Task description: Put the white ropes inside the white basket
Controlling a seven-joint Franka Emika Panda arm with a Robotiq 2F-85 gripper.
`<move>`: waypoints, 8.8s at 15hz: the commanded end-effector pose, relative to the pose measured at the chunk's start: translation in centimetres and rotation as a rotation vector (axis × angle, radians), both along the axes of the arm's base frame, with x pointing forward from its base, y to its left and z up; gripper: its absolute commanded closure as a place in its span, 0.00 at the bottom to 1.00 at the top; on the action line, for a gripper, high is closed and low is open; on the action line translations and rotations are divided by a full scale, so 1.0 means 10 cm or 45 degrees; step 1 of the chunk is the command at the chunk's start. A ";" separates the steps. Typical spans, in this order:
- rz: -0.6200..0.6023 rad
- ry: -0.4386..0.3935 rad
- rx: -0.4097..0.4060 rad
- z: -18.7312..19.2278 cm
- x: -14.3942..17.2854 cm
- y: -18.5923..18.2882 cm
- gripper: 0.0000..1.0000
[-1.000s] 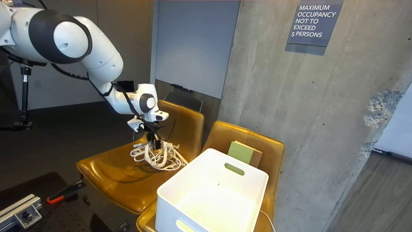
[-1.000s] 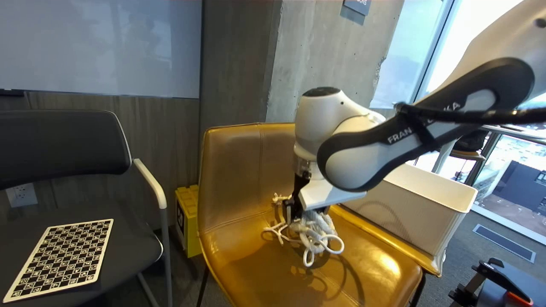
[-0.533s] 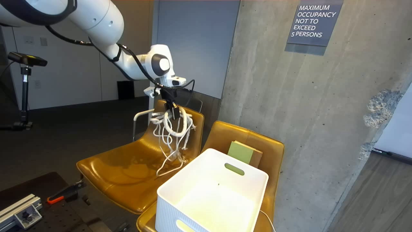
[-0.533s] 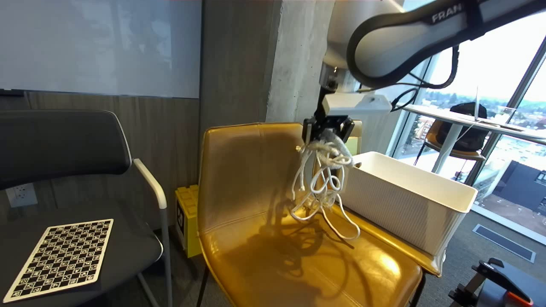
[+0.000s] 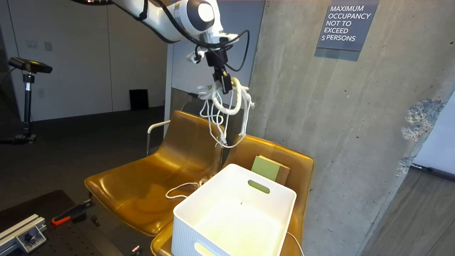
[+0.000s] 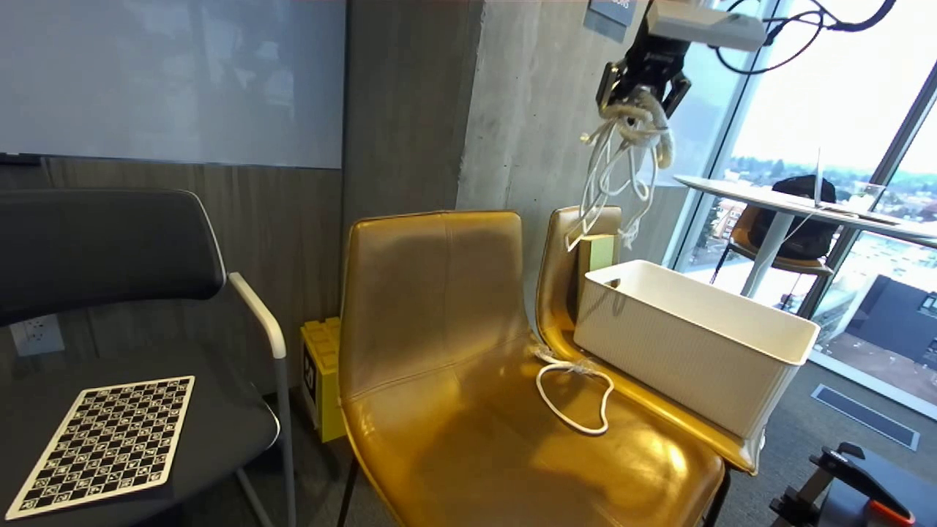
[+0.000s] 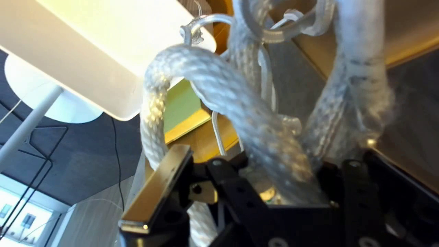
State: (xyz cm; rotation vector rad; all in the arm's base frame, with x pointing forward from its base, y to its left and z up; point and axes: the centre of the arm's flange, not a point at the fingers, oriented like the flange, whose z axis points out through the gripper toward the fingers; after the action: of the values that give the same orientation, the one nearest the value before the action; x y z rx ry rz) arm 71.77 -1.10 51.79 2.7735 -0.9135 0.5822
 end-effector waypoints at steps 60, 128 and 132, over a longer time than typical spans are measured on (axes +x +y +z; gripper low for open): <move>0.414 0.304 -0.149 -4.82 -0.62 1.24 0.08; 0.439 0.474 -0.246 -4.03 -1.06 1.50 0.99; 0.425 0.403 -0.216 -3.26 -0.96 1.56 0.99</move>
State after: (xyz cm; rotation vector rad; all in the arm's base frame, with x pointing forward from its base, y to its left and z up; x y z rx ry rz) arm 62.69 14.19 12.42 2.7504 -0.2985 0.2228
